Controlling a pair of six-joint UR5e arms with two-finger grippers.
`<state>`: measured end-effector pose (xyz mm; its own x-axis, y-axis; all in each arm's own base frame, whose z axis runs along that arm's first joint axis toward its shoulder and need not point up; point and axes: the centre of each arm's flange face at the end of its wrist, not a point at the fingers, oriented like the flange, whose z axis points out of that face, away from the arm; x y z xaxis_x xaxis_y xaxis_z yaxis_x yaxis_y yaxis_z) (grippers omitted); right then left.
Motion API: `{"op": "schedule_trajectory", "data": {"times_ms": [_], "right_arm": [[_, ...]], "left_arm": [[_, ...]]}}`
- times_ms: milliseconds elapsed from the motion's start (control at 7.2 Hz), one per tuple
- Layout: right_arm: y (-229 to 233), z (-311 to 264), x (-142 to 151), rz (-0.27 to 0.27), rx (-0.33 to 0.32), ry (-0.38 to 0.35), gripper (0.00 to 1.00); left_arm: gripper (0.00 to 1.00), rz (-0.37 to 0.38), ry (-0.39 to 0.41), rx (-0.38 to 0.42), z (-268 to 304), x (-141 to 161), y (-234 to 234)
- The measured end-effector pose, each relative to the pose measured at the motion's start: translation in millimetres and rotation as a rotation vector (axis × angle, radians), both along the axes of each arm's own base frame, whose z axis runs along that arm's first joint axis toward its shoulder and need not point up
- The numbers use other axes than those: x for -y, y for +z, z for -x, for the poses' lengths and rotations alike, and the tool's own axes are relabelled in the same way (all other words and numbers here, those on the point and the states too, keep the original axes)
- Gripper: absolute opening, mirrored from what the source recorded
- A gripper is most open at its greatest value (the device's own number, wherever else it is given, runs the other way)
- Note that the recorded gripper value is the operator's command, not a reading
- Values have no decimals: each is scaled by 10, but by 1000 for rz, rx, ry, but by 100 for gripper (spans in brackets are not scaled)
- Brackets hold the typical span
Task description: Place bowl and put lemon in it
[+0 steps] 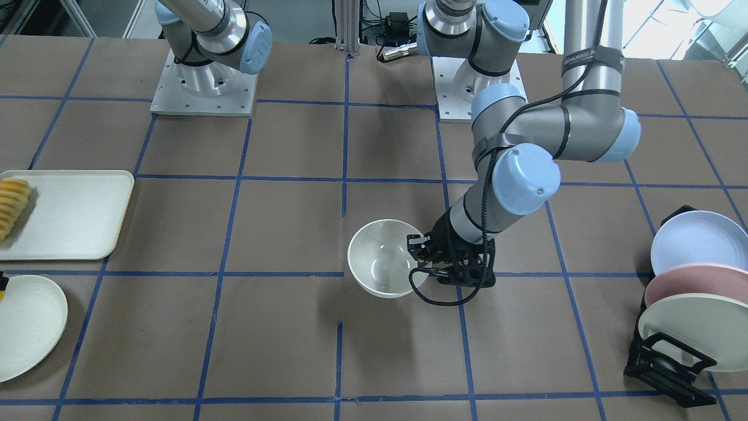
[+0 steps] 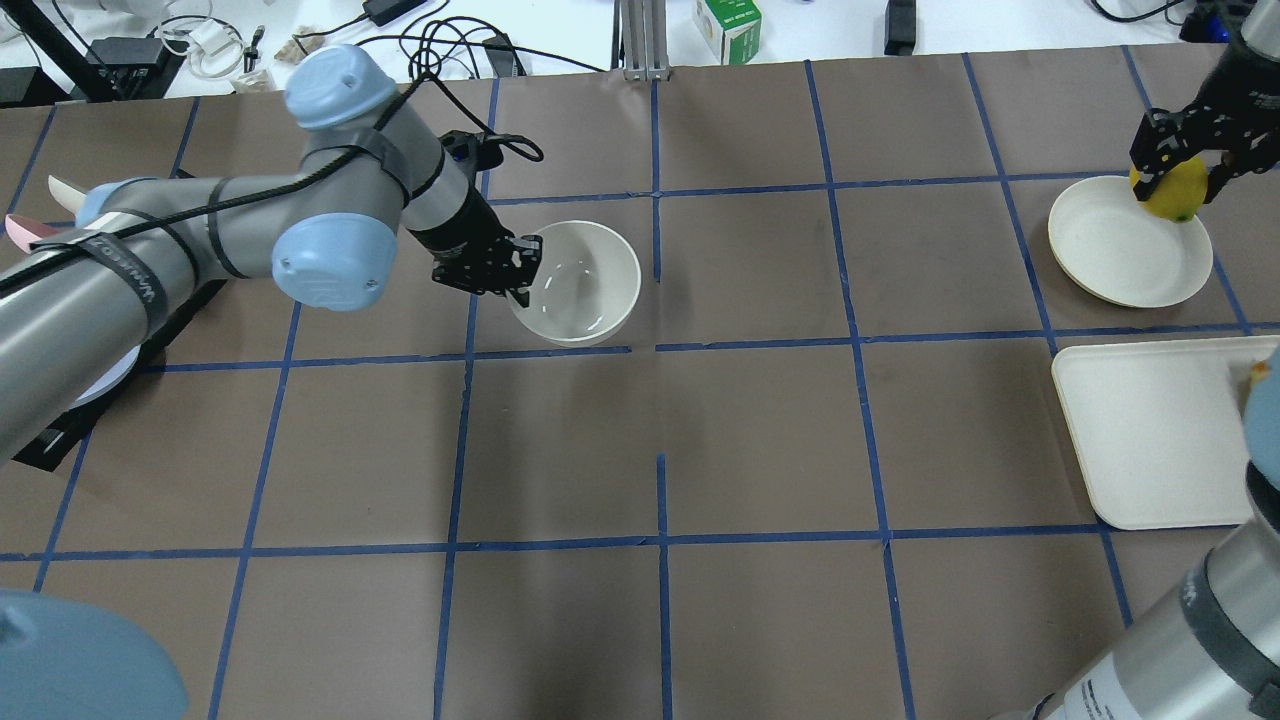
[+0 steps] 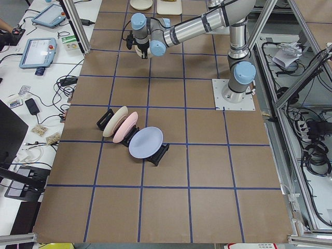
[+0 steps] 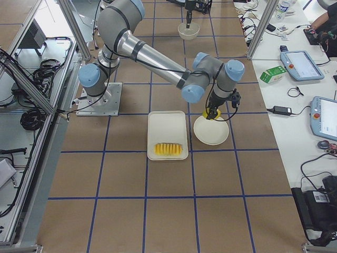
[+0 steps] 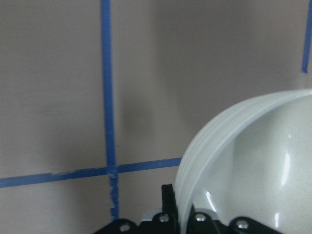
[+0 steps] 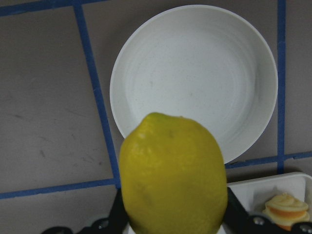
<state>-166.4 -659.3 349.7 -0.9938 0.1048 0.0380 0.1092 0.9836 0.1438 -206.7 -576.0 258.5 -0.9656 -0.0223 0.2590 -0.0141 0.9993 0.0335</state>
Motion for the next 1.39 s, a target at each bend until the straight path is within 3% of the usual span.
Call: {"op": "schedule_trajectory", "data": {"times_ms": [417,556,694,833,972,1389], "right_arm": [[457,-863,-130,-28,17,5,0],[567,-1163,-186,-29,37,-10,0],[649,-1474,-238,-30,59,-10,0],[688,-1787,-289,-42,72,1,0],[696,-2146,-339,-59,74,7,0],[666,-3204,-489,-68,72,10,0]], "left_arm": [[0,22,-12,-16,557,-143,-437],[12,23,-19,-16,582,-171,-497],[61,26,-22,-9,583,-170,-520],[81,32,-22,16,559,-157,-531],[93,41,-21,47,522,-141,-531],[94,66,-35,104,48,52,159]]}}
